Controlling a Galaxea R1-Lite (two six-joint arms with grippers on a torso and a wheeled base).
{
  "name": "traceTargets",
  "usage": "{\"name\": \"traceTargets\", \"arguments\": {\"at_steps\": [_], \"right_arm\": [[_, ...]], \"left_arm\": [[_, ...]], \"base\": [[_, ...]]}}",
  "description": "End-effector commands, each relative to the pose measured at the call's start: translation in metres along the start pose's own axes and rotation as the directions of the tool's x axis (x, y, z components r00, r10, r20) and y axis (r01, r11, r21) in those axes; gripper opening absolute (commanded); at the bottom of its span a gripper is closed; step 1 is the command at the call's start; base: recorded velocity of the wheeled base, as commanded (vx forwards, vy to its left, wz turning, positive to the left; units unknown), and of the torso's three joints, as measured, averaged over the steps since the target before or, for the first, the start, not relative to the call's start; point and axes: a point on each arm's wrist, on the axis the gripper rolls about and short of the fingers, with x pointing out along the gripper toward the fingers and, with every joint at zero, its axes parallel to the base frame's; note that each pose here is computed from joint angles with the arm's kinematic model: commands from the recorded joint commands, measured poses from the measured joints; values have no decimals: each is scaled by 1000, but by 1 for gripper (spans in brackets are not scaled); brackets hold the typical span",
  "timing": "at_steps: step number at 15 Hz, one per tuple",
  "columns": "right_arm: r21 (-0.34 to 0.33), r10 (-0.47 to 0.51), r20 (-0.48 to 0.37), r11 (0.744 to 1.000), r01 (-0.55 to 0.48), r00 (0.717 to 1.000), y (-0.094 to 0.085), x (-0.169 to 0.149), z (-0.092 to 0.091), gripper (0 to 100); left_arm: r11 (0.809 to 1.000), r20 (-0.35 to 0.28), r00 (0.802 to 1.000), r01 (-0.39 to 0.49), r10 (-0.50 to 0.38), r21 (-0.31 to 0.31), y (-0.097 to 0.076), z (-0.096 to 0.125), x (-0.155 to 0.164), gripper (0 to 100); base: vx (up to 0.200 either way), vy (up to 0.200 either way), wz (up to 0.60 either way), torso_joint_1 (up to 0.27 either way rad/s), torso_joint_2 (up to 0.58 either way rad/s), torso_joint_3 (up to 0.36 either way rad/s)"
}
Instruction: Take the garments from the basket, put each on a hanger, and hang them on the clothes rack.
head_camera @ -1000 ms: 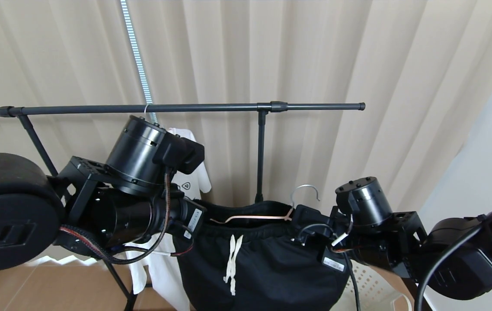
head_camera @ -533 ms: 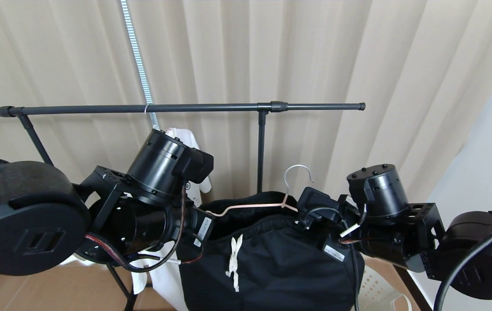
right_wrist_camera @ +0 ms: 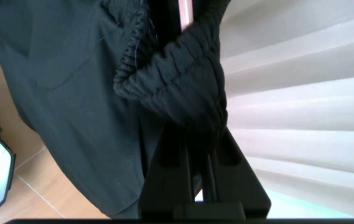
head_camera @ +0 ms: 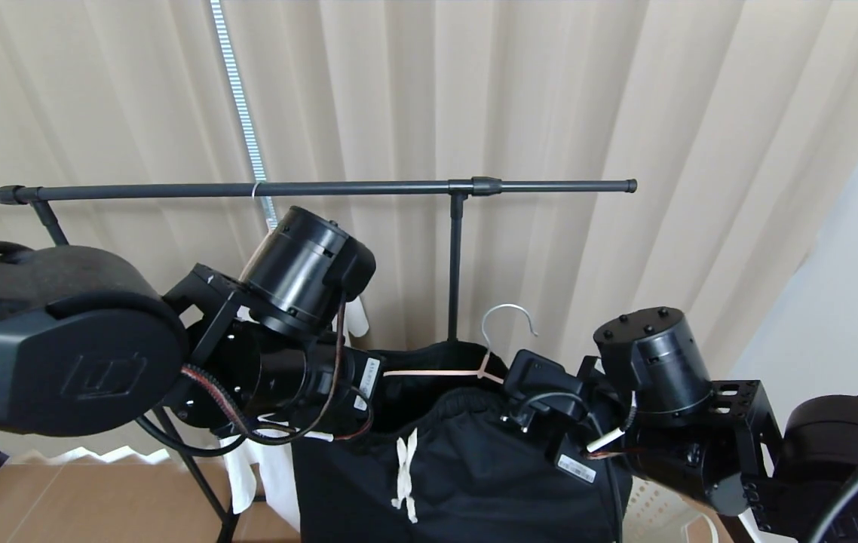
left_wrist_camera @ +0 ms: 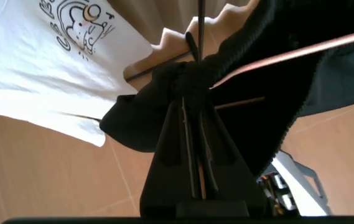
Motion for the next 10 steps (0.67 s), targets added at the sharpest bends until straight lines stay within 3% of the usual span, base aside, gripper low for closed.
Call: {"name": "traceTargets", "arguments": {"at_steps": [1,10], "right_arm": [[-19,13,-22,1000,-14,1000,8,6,-1,0],[-27,-23,-54,999,22,998,19,32,-4,0]], "left_arm": [[999,2,1000,9,-9,-38,-5,11,-2,0],[999,12,1000,23,-22,-41,-8,14,-7,0]], "base": [[0,0,0,0,0,0],[0,0,0,0,0,0]]}}
